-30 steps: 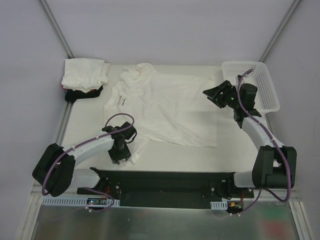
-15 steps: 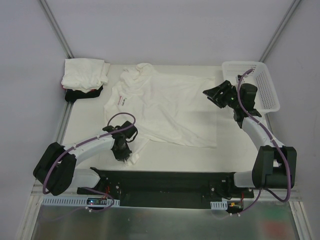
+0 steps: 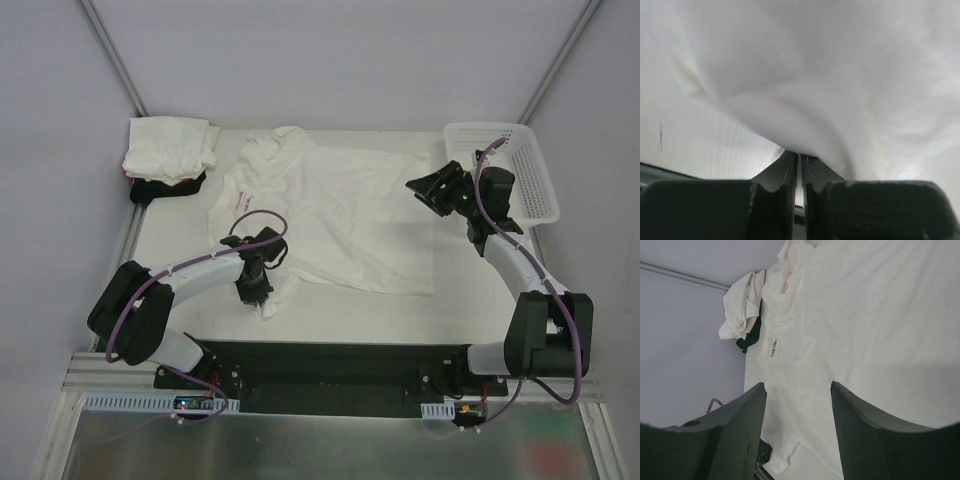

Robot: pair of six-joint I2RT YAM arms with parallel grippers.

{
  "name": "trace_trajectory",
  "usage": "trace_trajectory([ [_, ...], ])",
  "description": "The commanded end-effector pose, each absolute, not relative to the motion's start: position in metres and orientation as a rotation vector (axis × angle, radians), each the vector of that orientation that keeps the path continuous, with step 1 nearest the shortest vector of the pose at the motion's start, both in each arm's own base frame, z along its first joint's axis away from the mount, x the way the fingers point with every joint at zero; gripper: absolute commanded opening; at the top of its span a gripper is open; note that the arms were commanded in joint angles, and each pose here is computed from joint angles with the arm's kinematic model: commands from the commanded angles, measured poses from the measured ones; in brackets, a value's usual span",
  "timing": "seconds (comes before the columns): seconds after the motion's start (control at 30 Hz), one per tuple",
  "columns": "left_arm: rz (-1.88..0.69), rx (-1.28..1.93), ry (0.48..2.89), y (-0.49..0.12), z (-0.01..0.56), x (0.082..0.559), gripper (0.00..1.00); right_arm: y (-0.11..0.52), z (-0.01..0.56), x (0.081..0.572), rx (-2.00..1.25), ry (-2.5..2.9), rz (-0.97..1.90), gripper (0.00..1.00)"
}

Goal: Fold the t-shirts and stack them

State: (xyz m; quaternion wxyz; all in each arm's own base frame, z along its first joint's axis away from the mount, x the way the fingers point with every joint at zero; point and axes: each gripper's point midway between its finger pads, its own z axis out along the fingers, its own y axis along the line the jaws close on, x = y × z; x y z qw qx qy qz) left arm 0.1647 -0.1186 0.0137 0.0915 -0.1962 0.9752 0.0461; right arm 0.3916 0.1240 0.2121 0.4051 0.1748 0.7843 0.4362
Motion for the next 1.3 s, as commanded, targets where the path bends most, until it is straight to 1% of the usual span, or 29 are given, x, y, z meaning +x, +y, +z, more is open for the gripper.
trace_trajectory([
  [0.0,0.062,-0.507,2.746,-0.135,0.034,0.216,0.05,0.121,0.222,0.394,0.405,1.926,1.097,0.57],
  [0.1,0.066,-0.495,2.72,-0.135,0.041,0.227,0.05,0.121,0.22,0.394,0.407,1.931,1.091,0.57],
  [0.37,0.136,-0.521,2.688,-0.122,0.038,0.26,0.05,0.122,0.217,0.396,0.408,1.941,1.098,0.57],
  [0.53,0.138,-0.5,2.657,-0.125,0.033,0.295,0.07,0.123,0.223,0.397,0.396,1.925,1.102,0.57],
  [0.6,0.119,-0.483,2.624,-0.131,0.042,0.316,0.07,0.122,0.223,0.398,0.4,1.924,1.106,0.57],
  [0.8,0.098,-0.437,2.585,-0.148,0.054,0.358,0.08,0.123,0.221,0.401,0.406,1.927,1.113,0.57],
  [1.03,0.06,-0.388,2.597,-0.16,0.056,0.372,0.13,0.125,0.216,0.406,0.411,1.937,1.129,0.57],
  [1.17,0.097,-0.373,2.593,-0.153,0.055,0.372,0.11,0.131,0.213,0.407,0.407,1.948,1.134,0.57],
  [1.27,0.102,-0.38,2.586,-0.15,0.056,0.371,0.09,0.133,0.196,0.401,0.421,1.993,1.088,0.57],
])
